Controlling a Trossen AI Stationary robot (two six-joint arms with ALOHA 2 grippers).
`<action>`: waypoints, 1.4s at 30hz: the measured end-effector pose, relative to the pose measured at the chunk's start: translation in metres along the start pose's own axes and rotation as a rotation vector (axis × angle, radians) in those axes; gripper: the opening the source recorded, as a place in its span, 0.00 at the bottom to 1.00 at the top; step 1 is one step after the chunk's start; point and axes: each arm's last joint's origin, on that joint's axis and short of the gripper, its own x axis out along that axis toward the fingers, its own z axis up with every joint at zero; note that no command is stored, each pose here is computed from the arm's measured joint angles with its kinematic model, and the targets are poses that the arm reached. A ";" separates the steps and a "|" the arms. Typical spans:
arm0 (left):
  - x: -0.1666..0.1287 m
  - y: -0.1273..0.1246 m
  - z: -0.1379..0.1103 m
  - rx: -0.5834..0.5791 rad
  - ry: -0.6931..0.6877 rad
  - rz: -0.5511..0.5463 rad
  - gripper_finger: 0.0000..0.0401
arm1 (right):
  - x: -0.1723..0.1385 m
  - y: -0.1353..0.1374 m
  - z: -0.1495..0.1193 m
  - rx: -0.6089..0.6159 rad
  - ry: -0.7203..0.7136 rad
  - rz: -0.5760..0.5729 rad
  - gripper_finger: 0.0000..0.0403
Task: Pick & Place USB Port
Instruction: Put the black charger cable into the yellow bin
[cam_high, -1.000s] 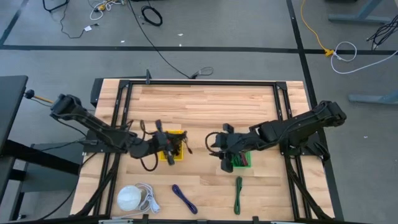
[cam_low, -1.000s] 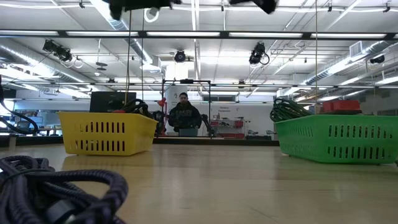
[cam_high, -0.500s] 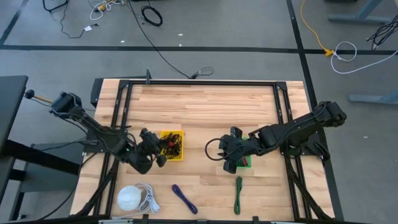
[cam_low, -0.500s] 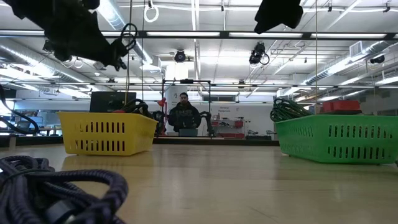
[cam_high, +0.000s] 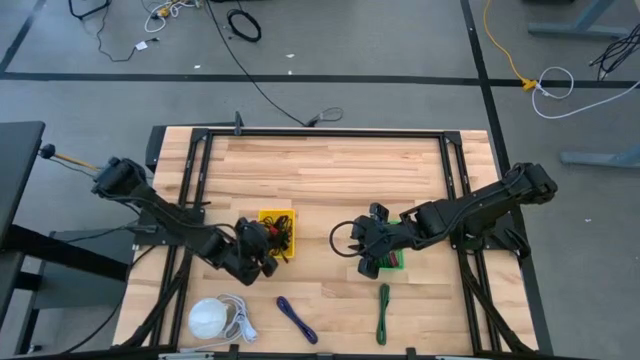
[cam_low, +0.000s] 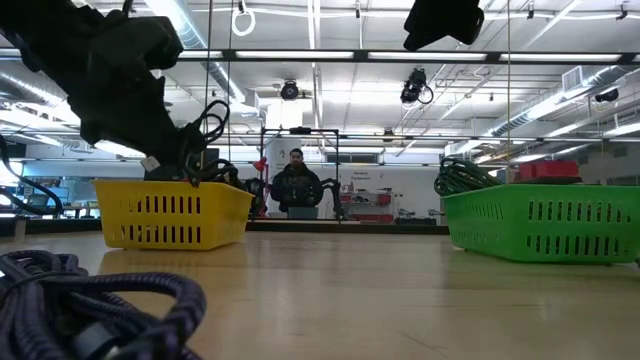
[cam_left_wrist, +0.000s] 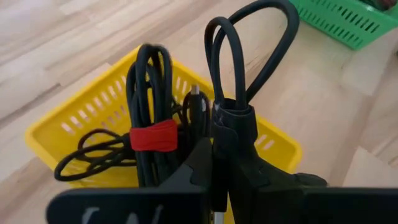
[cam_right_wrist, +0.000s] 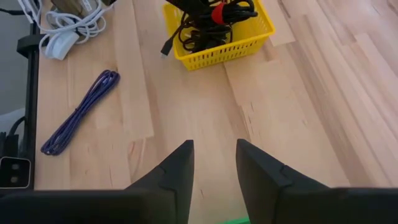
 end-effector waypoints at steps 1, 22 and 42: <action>0.000 0.000 0.000 0.000 0.009 0.000 0.06 | 0.000 0.000 0.000 0.000 0.000 0.000 0.29; 0.011 0.013 0.008 0.008 0.052 0.078 0.11 | 0.000 0.000 0.001 -0.007 -0.007 0.003 0.29; 0.011 0.013 0.006 0.092 0.086 0.070 0.30 | 0.000 0.000 0.002 -0.005 -0.037 -0.038 0.29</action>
